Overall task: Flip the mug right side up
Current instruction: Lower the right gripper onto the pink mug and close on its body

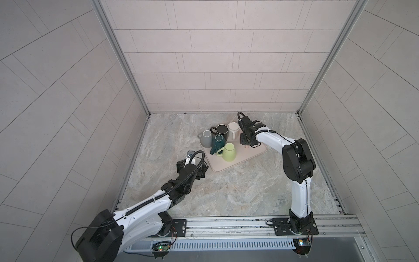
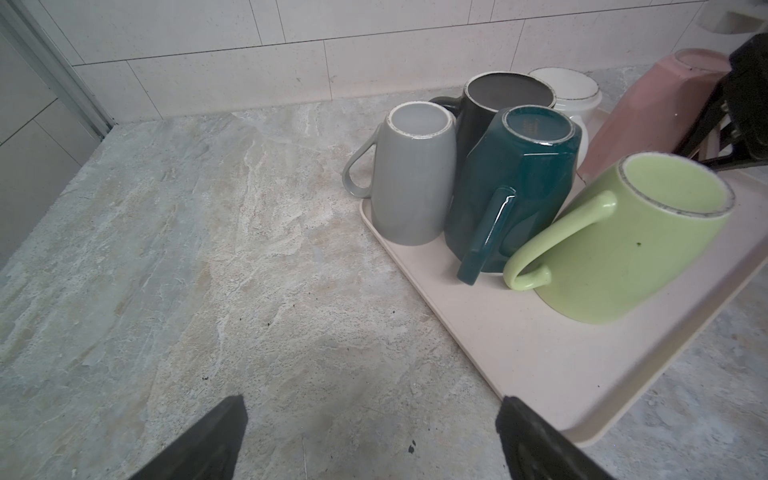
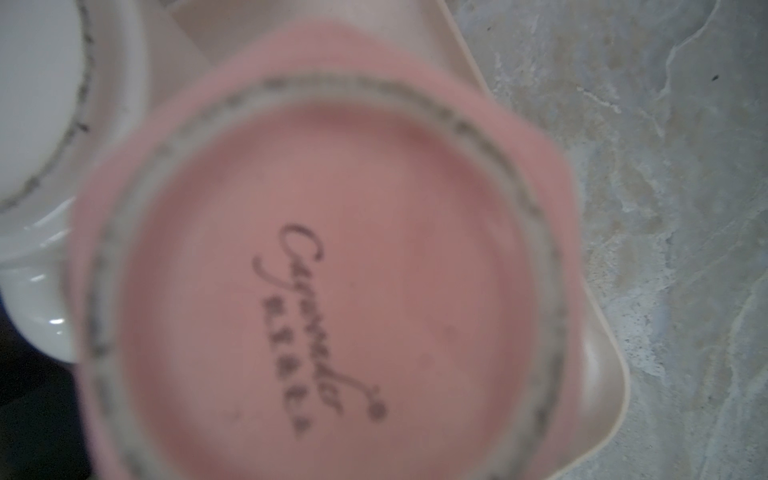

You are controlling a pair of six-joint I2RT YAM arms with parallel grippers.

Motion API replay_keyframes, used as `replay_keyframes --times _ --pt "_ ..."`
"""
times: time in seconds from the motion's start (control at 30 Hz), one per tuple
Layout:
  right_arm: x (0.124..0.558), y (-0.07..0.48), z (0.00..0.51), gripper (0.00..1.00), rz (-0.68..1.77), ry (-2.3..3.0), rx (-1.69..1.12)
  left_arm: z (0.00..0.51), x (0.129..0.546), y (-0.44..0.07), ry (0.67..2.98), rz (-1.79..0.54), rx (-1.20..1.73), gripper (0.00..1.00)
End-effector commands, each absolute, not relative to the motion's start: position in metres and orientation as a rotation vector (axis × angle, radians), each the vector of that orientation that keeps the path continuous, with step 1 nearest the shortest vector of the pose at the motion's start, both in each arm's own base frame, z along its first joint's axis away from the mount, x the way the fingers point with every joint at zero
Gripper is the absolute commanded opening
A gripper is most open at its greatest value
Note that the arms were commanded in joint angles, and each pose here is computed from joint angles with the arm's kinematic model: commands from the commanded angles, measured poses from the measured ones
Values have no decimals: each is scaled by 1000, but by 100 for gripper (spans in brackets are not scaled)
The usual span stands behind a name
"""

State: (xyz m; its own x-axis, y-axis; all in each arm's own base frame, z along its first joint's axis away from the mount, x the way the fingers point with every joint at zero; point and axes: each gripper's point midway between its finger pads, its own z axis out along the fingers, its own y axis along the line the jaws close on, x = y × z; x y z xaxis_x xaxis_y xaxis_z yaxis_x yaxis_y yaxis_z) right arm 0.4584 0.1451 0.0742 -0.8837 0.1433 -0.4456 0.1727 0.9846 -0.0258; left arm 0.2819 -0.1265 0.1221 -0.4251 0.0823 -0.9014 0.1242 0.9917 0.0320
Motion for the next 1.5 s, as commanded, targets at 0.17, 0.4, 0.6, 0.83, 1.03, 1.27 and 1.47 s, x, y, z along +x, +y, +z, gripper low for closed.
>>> replay_keyframes --times 0.17,0.4,0.6,0.83,1.03,1.27,1.47 --pt "457 133 76 22 -137 2720 178 125 283 -125 1996 -33 145 100" --pt "461 130 72 22 -107 2760 178 124 283 -126 1999 -33 149 100" --pt "461 126 67 22 -150 2783 163 125 283 -126 1997 -37 149 100" --pt "462 121 69 8 -207 2784 132 124 283 -127 1999 -38 153 100" --pt "464 117 75 4 -236 2778 113 124 283 -128 2000 -41 155 100" --pt "462 117 83 0 -223 2783 81 120 283 -133 2011 -61 180 100" --pt "456 125 98 0 -122 2762 32 115 284 -136 2032 -57 201 100"
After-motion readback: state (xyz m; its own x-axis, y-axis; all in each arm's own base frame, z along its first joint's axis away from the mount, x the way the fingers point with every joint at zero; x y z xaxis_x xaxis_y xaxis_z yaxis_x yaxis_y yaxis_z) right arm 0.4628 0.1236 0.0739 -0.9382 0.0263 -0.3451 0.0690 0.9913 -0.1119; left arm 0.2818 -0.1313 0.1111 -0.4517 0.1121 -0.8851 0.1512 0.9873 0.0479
